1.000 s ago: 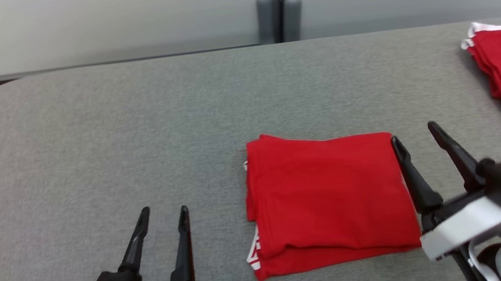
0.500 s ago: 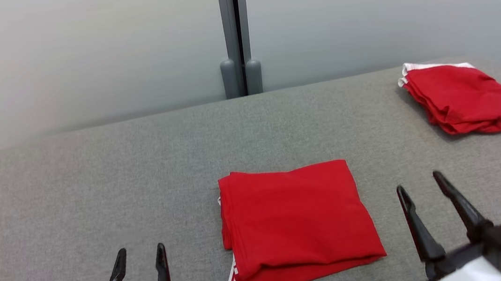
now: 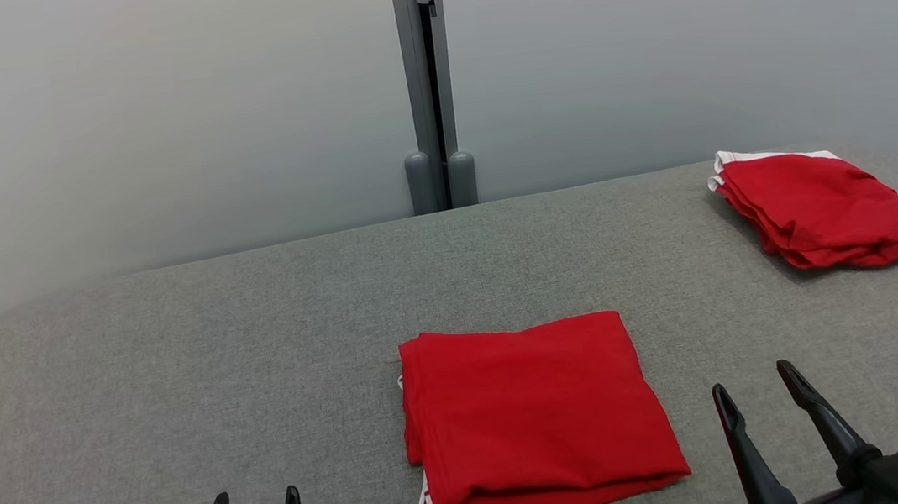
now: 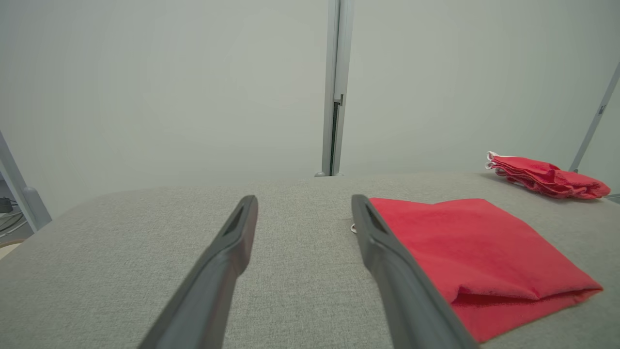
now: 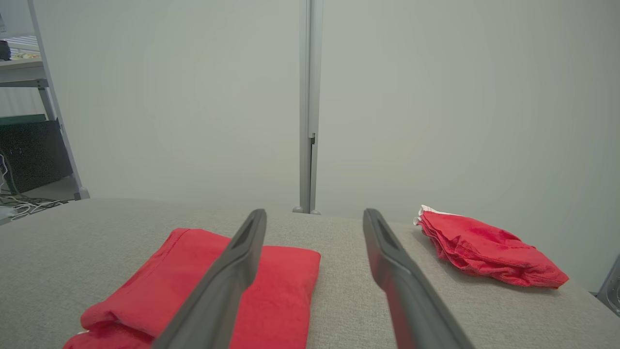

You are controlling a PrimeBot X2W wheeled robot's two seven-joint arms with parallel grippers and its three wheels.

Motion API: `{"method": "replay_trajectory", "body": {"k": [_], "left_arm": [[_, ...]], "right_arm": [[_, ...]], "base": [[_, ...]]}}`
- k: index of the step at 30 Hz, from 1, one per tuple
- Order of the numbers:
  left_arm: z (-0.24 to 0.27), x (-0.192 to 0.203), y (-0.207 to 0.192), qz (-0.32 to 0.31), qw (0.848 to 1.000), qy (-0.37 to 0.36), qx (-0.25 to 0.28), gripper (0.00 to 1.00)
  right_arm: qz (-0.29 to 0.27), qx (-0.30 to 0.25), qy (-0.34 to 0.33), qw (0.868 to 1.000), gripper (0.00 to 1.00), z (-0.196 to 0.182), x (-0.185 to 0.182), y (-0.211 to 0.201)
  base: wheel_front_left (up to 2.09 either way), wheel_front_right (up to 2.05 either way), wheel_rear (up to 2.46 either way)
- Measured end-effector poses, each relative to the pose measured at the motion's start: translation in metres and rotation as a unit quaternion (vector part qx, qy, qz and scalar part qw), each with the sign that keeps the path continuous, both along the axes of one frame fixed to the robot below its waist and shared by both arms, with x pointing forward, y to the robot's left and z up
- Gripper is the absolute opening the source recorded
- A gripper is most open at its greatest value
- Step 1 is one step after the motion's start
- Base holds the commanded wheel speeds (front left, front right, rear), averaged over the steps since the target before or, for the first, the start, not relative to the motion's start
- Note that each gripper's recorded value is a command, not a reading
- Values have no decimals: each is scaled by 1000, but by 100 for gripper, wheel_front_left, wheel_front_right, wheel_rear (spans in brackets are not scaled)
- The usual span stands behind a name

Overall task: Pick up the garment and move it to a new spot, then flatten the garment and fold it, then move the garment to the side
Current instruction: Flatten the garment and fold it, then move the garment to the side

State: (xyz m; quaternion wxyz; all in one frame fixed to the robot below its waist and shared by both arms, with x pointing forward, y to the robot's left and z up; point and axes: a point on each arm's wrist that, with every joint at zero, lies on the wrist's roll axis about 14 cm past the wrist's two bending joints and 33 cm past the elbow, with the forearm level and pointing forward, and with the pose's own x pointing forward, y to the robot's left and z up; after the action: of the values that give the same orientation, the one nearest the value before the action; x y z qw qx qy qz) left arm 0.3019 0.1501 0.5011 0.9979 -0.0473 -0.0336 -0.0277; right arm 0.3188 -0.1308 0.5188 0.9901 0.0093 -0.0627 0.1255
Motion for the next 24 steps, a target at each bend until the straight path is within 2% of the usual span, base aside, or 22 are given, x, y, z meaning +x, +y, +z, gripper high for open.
{"method": "replay_trajectory", "body": {"k": [24], "left_arm": [[-6, 1, 0, 8, 1000, 10, 6, 100]], "right_arm": [[10, 7, 14, 1000, 100, -7, 6, 7]], "base": [[0, 0, 0]]}}
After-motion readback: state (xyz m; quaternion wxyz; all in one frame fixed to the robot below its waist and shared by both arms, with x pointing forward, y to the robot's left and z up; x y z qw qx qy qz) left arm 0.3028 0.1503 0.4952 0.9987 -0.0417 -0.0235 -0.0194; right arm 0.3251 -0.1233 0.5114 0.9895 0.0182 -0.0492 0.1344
